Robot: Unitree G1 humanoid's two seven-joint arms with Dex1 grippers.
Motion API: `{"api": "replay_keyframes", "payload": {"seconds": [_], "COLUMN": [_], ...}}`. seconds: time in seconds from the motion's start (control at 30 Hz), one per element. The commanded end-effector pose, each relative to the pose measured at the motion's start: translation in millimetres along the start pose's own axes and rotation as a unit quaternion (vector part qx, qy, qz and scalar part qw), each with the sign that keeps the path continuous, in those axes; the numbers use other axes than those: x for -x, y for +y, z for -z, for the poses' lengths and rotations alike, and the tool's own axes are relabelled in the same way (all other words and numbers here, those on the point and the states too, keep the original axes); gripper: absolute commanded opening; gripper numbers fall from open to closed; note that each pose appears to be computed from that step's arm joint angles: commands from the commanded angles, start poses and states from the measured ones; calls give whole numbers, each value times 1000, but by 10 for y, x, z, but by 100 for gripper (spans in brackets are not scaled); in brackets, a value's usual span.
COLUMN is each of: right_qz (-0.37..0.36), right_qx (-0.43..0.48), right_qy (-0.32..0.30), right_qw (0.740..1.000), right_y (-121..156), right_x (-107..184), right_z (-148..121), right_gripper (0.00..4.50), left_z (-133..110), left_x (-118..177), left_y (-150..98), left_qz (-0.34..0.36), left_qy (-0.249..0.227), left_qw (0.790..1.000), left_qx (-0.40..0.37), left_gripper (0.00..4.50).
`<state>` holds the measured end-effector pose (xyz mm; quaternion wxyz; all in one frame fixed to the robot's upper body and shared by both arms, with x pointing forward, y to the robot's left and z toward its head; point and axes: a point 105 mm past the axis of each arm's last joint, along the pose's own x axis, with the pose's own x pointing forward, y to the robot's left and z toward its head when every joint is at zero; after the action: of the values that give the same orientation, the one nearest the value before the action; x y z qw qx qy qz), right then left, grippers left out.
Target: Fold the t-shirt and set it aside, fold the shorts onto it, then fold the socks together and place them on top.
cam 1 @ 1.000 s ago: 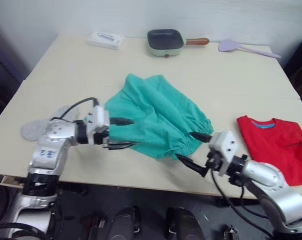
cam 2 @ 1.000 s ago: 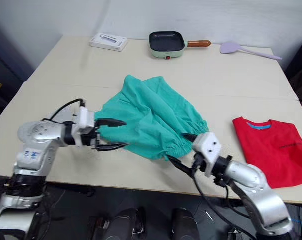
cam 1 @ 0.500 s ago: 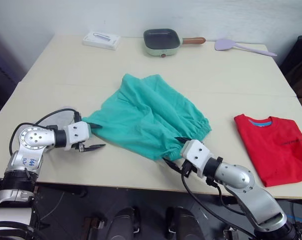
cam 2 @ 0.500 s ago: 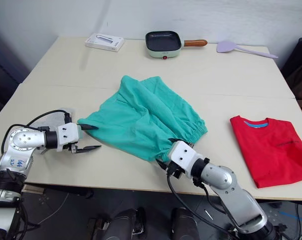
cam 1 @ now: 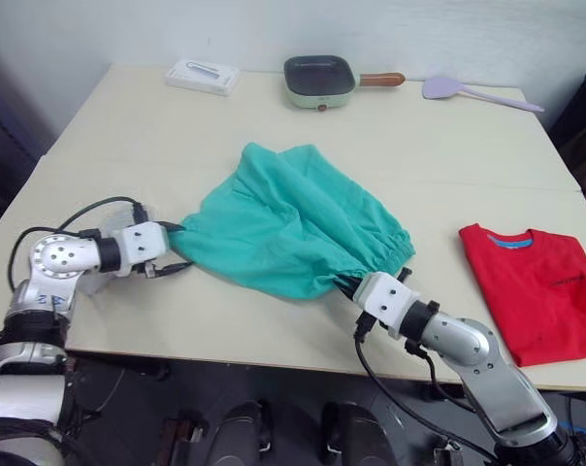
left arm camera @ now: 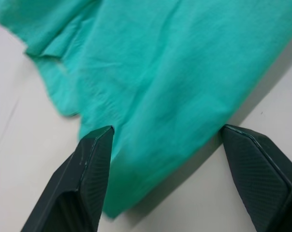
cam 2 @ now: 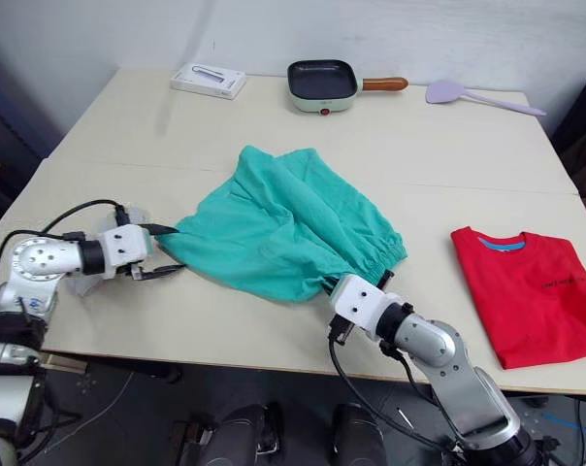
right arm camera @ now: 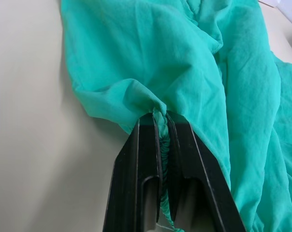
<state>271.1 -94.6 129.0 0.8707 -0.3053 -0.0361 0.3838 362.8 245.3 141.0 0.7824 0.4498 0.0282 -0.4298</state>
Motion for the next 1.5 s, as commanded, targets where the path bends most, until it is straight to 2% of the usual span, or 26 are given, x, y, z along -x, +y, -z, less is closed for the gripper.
{"api": "replay_keyframes", "payload": {"seconds": [0.03, 0.1, 0.47, 0.5, 0.7, 0.8, 0.83, 0.93, 1.17, 1.23, 1.33, 1.43, 1.5], "right_qz": [6, 8, -6, -9, -106, -137, -146, -163, -189, -224, -277, -312, -317], "right_qx": [9, 9, 24, 23, 34, 41, 45, 60, 56, 23, -13, -18, -16], "right_qy": [-13, -14, -20, -24, -41, -49, -51, -58, -73, -68, -48, -24, -20], "right_qw": [1000, 1000, 999, 999, 993, 989, 987, 983, 978, 972, 960, 949, 948], "right_y": [-95, -136, -299, -302, -165, -157, -156, -193, -237, -191, -113, -25, -5], "right_x": [36, 43, 126, 135, 268, 339, 361, 422, 518, 598, 723, 832, 872], "right_z": [-50, -49, -21, -21, 28, 77, 98, 183, 295, 326, 383, 463, 483], "right_gripper": [1, 1, 0, 0, 0, 0, 0, 0, 0, 0, 0, 0, 0], "left_z": [9, 25, 65, 72, -16, -172, -248, -473, -878, -942, -1029, -1101, -1113], "left_x": [-141, -237, -651, -650, -481, -252, -159, 196, 629, 759, 977, 1088, 1107], "left_y": [-36, 3, -101, -118, -198, -249, -319, -641, -1128, -1309, -1643, -1698, -1639], "left_qz": [21, 21, 52, 58, 108, 150, 175, 241, 273, 296, 351, 361, 355], "left_qy": [1, 11, 50, 51, 2, -63, -89, -122, -113, -88, -37, -19, -16], "left_qw": [1000, 1000, 997, 996, 994, 986, 979, 960, 941, 925, 886, 870, 873], "left_qx": [0, 7, 27, 33, 33, 48, 49, 68, 165, 220, 300, 336, 334], "left_gripper": [364, 364, 22, 5, 5, 5, 5, 5, 5, 5, 5, 5, 5]}}
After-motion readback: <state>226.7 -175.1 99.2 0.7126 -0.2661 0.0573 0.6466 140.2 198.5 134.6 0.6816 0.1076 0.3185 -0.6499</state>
